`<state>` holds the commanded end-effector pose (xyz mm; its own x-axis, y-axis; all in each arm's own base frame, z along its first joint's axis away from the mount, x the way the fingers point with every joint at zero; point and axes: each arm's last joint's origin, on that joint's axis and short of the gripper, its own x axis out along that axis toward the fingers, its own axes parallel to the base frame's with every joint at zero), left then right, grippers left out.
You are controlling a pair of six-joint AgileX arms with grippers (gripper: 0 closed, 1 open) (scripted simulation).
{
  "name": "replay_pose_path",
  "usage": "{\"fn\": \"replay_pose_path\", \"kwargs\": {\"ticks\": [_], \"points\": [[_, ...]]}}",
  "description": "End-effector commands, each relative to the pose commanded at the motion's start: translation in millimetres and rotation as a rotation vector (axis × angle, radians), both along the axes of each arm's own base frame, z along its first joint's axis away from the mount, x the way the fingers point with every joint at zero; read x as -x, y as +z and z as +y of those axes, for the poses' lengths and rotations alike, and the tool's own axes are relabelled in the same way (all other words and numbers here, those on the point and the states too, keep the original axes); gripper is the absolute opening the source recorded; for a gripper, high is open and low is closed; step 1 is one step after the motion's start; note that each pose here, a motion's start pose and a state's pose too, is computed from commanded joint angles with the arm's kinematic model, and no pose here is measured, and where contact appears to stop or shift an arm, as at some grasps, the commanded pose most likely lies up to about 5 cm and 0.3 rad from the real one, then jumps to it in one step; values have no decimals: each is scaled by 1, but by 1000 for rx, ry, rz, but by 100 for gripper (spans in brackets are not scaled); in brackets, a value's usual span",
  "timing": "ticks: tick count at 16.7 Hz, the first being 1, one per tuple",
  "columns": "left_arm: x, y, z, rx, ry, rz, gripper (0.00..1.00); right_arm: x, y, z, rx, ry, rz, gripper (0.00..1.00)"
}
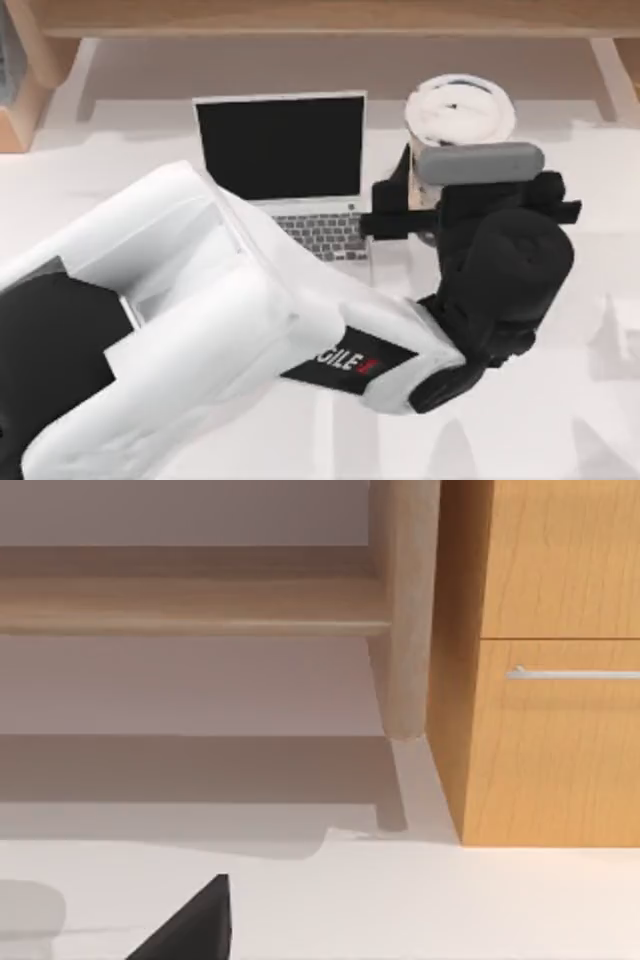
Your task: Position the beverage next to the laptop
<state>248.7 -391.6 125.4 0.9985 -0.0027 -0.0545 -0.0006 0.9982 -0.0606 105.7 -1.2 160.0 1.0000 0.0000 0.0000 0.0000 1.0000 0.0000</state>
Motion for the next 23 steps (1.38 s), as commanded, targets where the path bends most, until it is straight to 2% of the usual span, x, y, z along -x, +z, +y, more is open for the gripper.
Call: {"fn": "replay_pose_path", "kwargs": {"ticks": [9,13,17,21,23], "points": [[-3,0,-1,34,0,-22,0,0,0,0,0,0,0,100],[-1,-13,2,7,-13,-2,0,0,0,0,0,0,0,100],[2,-35,7,-52,-26,36,0,0,0,0,0,0,0,100],[2,-35,7,-52,-26,36,0,0,0,0,0,0,0,100],[2,-35,7,-52,-26,36,15,0,0,0,0,0,0,100]]}}
